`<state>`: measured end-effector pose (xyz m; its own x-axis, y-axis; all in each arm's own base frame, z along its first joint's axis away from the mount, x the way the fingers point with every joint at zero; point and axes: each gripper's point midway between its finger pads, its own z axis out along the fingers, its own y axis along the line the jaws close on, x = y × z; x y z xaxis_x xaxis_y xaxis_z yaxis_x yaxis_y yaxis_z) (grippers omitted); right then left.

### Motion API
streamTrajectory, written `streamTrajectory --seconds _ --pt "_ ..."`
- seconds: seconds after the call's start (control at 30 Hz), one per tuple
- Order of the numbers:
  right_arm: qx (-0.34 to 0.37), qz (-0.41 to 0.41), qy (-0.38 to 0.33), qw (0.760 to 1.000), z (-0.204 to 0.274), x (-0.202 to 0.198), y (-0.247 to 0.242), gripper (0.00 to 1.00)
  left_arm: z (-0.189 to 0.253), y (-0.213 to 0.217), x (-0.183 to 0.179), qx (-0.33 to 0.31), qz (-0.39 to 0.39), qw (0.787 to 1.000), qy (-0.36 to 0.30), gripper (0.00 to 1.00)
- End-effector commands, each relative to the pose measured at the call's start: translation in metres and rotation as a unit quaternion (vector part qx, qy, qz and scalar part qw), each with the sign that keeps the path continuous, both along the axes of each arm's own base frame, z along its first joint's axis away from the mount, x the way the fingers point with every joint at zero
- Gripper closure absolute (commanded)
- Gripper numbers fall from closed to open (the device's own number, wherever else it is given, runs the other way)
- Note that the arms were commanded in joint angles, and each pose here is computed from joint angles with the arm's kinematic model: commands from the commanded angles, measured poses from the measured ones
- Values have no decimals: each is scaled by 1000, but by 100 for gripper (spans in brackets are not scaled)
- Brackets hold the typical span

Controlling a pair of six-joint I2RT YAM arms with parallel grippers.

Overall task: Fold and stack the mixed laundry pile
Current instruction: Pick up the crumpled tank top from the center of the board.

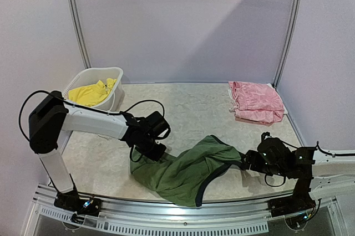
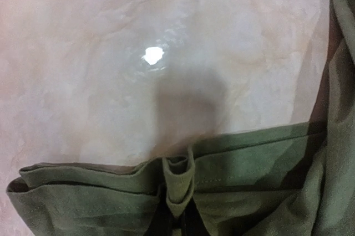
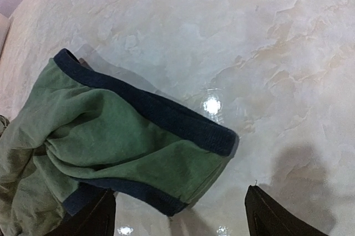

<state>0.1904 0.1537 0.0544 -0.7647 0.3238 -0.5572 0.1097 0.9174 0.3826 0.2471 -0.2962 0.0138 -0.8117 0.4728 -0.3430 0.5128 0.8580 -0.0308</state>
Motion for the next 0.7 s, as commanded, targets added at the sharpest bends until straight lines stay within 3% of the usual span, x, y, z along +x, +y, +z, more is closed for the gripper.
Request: streamTrajectory --seconds 0.0,0.47,0.53,0.67 --pt "35 5 7 999 -7 4 7 21 27 21 10 -9 46 997 -56 100" --pt "32 -9 18 999 -36 31 16 36 22 32 1 -29 69 996 -55 100" --pt "27 -10 22 999 -39 35 17 41 20 33 0 -28 69 996 -53 100" --pt "12 -7 37 999 -50 36 18 61 18 36 -2 -26 70 996 -53 100"
